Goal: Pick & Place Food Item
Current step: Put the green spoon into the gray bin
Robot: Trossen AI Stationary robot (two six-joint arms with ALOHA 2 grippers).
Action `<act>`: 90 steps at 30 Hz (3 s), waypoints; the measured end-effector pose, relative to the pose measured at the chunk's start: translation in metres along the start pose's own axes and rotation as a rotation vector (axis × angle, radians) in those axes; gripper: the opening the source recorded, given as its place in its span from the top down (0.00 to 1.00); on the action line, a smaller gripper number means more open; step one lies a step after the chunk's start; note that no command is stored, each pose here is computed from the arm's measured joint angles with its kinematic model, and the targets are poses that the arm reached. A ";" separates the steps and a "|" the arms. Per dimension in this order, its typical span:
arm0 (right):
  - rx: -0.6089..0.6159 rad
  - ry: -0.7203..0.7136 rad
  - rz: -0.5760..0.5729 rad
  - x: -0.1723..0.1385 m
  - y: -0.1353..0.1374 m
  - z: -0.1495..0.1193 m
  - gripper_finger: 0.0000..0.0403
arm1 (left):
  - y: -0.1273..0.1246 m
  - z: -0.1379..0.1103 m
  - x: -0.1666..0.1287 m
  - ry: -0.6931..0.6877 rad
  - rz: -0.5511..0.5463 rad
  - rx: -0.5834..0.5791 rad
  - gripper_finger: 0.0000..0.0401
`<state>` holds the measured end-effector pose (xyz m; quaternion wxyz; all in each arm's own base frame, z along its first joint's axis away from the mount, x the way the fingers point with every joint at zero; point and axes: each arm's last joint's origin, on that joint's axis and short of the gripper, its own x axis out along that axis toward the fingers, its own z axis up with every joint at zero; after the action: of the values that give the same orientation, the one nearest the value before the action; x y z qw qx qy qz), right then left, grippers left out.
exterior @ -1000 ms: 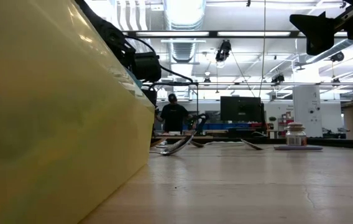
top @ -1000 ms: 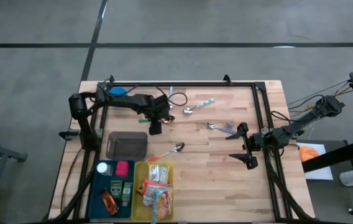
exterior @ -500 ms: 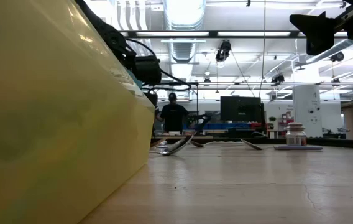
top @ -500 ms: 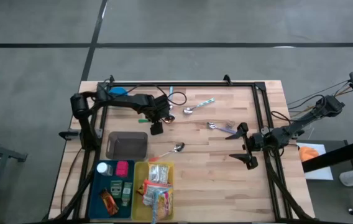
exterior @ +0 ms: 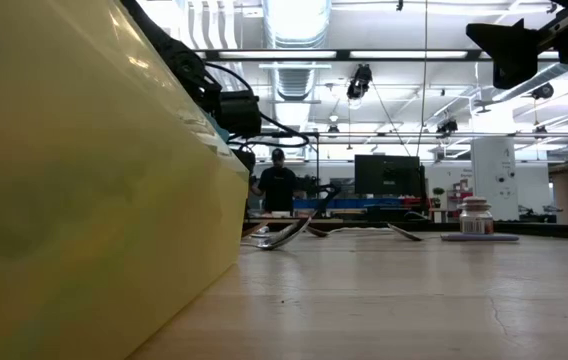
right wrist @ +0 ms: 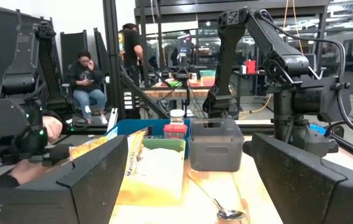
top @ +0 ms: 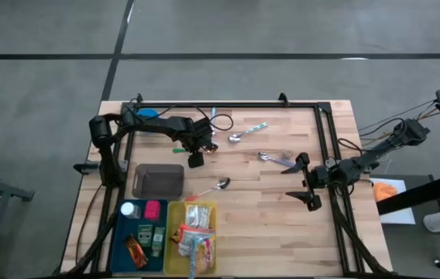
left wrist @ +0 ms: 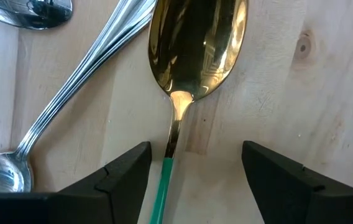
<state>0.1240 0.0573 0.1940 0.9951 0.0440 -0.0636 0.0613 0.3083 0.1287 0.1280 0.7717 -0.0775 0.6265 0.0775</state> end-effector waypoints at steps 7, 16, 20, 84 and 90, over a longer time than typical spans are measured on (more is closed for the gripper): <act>0.000 0.001 0.000 0.000 0.000 0.000 0.16 | 0.000 0.000 0.000 -0.002 0.004 0.004 0.49; 0.000 0.001 0.000 0.000 0.000 0.000 0.16 | 0.000 0.001 0.000 -0.009 0.007 0.005 0.79; -0.001 0.001 0.000 0.000 0.000 0.000 0.16 | 0.000 0.001 0.000 -0.010 0.005 0.005 0.89; -0.003 0.007 0.000 0.000 0.000 -0.001 0.16 | -0.088 -0.076 -0.168 0.098 0.256 -0.201 0.99; -0.005 0.012 0.000 0.000 0.000 -0.001 0.16 | -0.116 -0.088 -0.170 0.133 0.239 -0.163 0.99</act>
<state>0.1242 0.0574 0.1928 0.9956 0.0411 -0.0577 0.0612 0.2153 -0.0073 0.2790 0.7047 -0.0698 0.6727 0.2142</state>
